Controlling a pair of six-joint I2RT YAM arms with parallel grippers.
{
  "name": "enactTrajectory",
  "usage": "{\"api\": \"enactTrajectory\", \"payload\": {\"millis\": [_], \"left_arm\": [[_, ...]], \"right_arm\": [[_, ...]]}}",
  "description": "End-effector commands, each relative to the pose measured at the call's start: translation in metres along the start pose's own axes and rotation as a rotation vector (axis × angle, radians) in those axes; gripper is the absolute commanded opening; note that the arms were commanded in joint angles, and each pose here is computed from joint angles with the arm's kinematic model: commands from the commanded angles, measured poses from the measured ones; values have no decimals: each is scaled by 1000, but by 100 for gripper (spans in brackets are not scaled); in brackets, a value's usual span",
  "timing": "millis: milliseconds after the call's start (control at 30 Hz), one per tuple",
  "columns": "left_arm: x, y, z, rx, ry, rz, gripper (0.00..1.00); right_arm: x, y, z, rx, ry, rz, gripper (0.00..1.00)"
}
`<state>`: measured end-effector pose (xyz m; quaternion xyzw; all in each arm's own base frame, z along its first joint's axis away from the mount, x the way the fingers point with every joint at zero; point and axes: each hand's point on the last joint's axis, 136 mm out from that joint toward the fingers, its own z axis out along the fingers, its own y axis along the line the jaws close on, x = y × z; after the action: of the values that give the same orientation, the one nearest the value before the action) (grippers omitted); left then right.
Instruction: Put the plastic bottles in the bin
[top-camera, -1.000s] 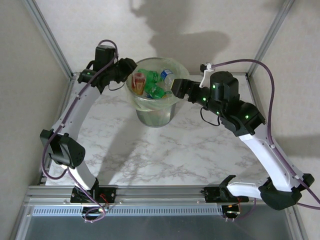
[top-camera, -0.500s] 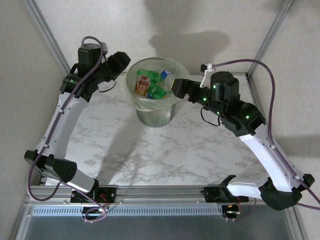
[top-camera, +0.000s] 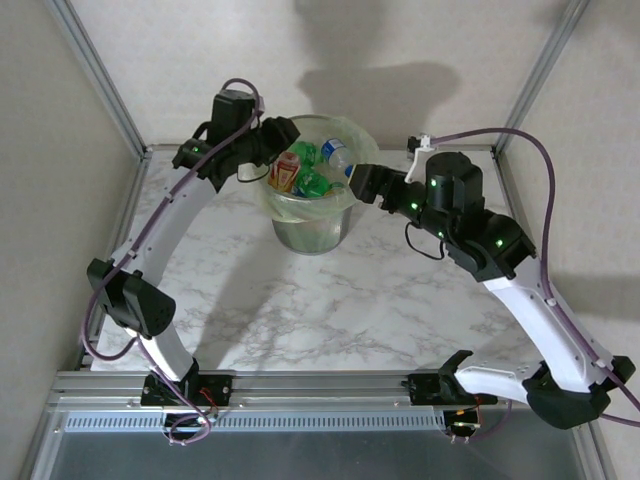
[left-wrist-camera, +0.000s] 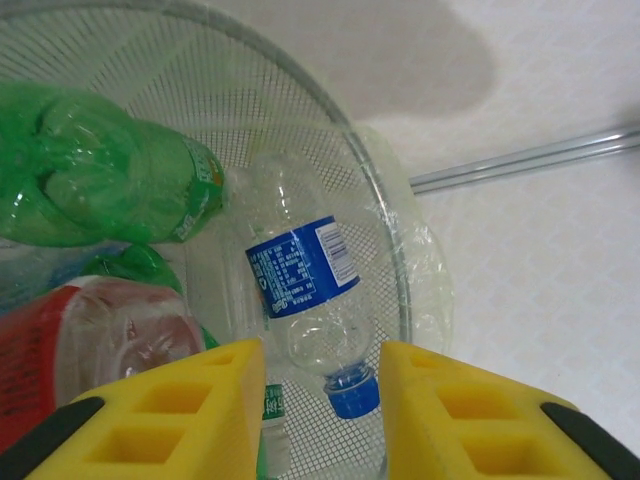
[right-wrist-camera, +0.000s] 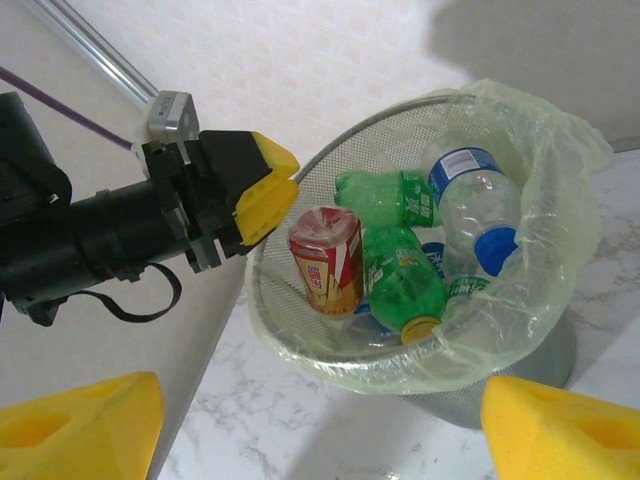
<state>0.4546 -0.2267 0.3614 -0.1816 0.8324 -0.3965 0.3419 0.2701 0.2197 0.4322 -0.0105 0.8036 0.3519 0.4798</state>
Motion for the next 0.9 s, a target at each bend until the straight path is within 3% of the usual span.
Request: {"api": "enactTrajectory", "payload": {"millis": [0, 267, 400, 467, 667, 767, 867], "left_arm": [[-6, -8, -10, 17, -26, 18, 36], [12, 27, 10, -57, 19, -11, 35], [13, 26, 5, -46, 14, -7, 38], [7, 11, -6, -5, -7, -1, 43], [-27, -60, -71, 173, -149, 75, 75], [-43, -84, -115, 243, -268, 159, 99], [-63, -77, -161, 180, -467, 236, 99]], "right_arm": [[-6, -7, -12, 23, -42, 18, 83], [-6, -6, -9, 23, -38, 13, 83], [-7, -7, -9, 27, -41, 10, 83], [-8, -7, -9, 31, -44, 10, 83], [-19, -11, -13, 71, -84, 8, 86], [-32, -24, -21, 151, -152, 8, 93], [-43, -43, -33, 239, -248, 1, 99]]}}
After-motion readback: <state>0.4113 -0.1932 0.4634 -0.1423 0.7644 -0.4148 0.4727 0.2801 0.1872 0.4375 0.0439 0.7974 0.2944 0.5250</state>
